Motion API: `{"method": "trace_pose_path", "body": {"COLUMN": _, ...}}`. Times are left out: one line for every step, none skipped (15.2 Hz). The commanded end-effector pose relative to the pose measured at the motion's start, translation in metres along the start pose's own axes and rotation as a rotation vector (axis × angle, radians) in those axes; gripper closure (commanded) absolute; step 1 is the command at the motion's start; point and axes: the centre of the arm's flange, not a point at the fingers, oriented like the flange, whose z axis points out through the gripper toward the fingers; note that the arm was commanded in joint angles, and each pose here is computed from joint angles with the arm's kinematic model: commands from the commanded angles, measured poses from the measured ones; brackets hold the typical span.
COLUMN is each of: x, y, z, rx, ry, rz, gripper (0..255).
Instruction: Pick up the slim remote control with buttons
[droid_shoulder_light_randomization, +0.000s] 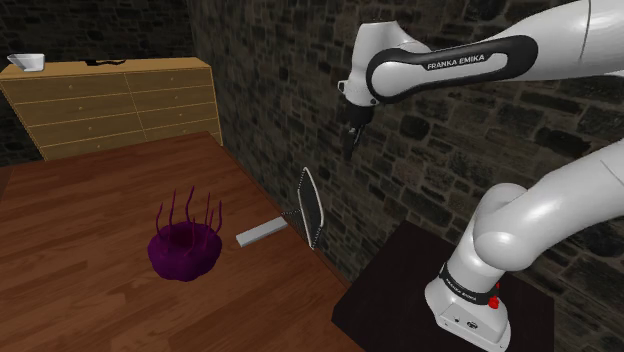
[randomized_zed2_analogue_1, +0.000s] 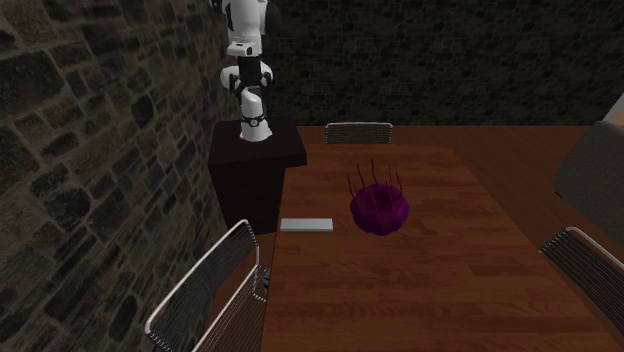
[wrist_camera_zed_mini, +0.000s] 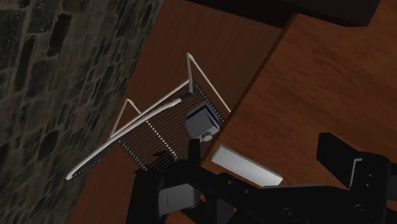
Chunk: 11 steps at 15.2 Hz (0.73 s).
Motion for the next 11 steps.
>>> {"method": "trace_pose_path", "body": {"x": 0.016, "y": 0.005, "z": 0.024, "rx": 0.004, "ry": 0.002, "rz": -0.048, "gripper": 0}}
{"method": "trace_pose_path", "body": {"x": 0.024, "y": 0.006, "z": 0.034, "rx": 0.006, "ry": 0.002, "rz": -0.071, "gripper": 0}}
{"method": "trace_pose_path", "body": {"x": 0.032, "y": 0.007, "z": 0.045, "rx": 0.008, "ry": 0.002, "rz": -0.093, "gripper": 0}}
{"method": "trace_pose_path", "body": {"x": 0.04, "y": 0.008, "z": 0.055, "rx": 0.01, "ry": 0.002, "rz": -0.116, "gripper": 0}}
{"method": "trace_pose_path", "body": {"x": 0.048, "y": 0.009, "z": 0.066, "rx": 0.012, "ry": 0.002, "rz": -0.139, "gripper": 0}}
{"method": "trace_pose_path", "body": {"x": 0.056, "y": 0.009, "z": 0.076, "rx": 0.015, "ry": 0.002, "rz": -0.162, "gripper": 0}}
{"method": "trace_pose_path", "body": {"x": 0.064, "y": 0.009, "z": 0.087, "rx": 0.017, "ry": 0.001, "rz": -0.185, "gripper": 0}}
{"method": "trace_pose_path", "body": {"x": 0.072, "y": 0.009, "z": 0.097, "rx": 0.019, "ry": 0.001, "rz": -0.208, "gripper": 0}}
{"method": "trace_pose_path", "body": {"x": 0.08, "y": 0.009, "z": 0.108, "rx": 0.021, "ry": 0.001, "rz": -0.23, "gripper": 0}}
{"method": "trace_pose_path", "body": {"x": 0.088, "y": 0.009, "z": 0.118, "rx": 0.023, "ry": 0.001, "rz": -0.253, "gripper": 0}}
{"method": "trace_pose_path", "body": {"x": 0.096, "y": 0.008, "z": 0.129, "rx": 0.025, "ry": 0.001, "rz": -0.276, "gripper": 0}}
